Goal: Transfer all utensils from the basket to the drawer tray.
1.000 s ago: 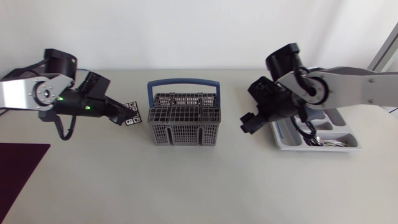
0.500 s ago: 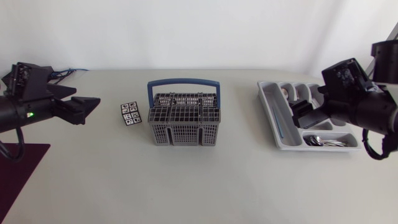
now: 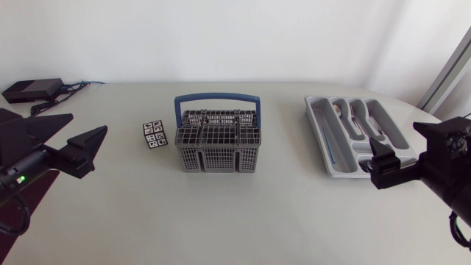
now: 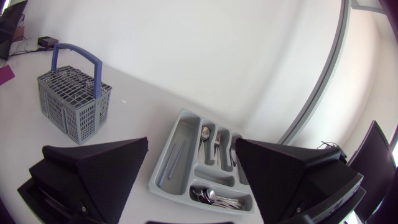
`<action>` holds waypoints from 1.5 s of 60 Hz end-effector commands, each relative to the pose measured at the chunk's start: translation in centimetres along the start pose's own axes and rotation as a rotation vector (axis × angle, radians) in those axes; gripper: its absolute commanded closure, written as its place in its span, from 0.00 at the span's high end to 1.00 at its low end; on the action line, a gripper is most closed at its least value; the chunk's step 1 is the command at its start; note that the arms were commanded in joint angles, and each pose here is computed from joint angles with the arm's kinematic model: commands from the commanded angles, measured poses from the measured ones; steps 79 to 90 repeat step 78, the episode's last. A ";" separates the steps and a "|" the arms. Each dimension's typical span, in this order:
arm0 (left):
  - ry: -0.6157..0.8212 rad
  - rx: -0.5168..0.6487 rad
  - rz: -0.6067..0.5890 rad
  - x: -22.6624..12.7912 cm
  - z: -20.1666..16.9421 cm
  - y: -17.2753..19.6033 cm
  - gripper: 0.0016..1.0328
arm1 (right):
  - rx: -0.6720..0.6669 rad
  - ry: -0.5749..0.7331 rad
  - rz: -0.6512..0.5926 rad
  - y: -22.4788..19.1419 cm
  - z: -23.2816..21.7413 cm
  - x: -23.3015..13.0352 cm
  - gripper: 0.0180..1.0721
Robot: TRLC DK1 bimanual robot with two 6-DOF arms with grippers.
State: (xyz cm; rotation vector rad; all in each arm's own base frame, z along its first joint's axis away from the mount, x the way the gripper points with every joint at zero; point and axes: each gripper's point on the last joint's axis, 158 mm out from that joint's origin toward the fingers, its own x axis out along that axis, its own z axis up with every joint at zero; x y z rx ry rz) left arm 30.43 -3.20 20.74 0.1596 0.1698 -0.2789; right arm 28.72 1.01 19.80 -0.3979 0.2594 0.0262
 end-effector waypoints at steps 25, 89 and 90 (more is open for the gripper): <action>-0.052 -0.132 0.134 -2.5 -3.7 0.4 0.96 | 0.217 -0.097 -0.028 0.2 -3.2 -1.5 0.96; -0.075 -0.172 0.257 -4.0 -8.6 0.4 0.96 | 0.399 -0.201 -0.025 1.0 -5.6 -1.9 0.96; -0.075 -0.172 0.257 -4.0 -8.6 0.4 0.96 | 0.399 -0.201 -0.025 1.0 -5.6 -1.9 0.96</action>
